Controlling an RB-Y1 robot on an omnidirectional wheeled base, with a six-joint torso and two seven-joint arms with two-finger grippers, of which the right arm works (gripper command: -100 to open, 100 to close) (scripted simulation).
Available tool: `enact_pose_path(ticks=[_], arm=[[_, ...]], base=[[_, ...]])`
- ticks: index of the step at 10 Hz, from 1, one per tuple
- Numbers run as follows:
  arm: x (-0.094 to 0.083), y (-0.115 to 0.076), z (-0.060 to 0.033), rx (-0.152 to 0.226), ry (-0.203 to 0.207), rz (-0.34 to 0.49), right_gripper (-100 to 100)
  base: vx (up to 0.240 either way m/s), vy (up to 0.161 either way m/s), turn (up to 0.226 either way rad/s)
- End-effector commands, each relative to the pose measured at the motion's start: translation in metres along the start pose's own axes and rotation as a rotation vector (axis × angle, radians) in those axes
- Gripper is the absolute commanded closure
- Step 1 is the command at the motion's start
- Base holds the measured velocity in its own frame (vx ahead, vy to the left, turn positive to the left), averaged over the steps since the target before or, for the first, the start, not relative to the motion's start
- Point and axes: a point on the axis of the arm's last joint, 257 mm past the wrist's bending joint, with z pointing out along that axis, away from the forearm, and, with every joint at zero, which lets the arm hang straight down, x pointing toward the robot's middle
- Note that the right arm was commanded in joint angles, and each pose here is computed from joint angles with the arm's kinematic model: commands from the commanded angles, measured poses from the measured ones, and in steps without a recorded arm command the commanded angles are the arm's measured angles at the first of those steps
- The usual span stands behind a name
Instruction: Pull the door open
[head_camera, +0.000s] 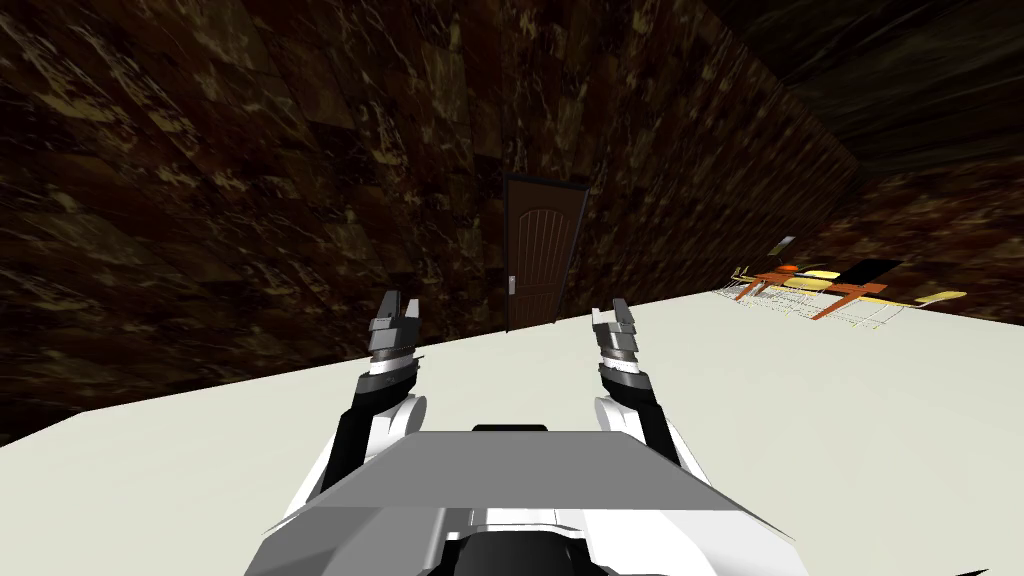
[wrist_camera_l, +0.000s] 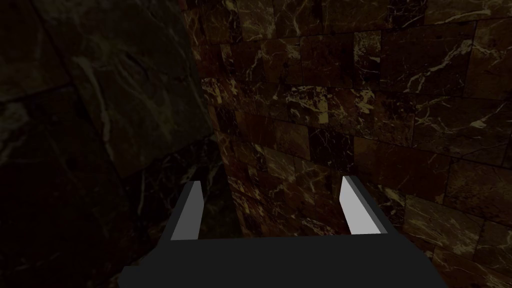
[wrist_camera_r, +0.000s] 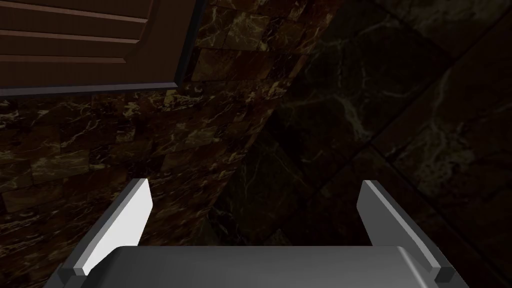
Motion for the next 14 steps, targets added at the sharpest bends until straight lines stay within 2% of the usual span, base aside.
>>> enact_pose_path(ticks=[1,8,14], arm=[[0.009,-0.007,-0.0002,0.017,0.029,-0.005,-100],[0.046,-0.038,-0.0044,0.094,0.146,-0.033,-100],[0.075,-0.065,-0.0123,0.163,0.242,-0.065,-100]], base=[[0.044,-0.019,-0.022],[0.086,0.024,0.004],[0.079,0.012,0.001]])
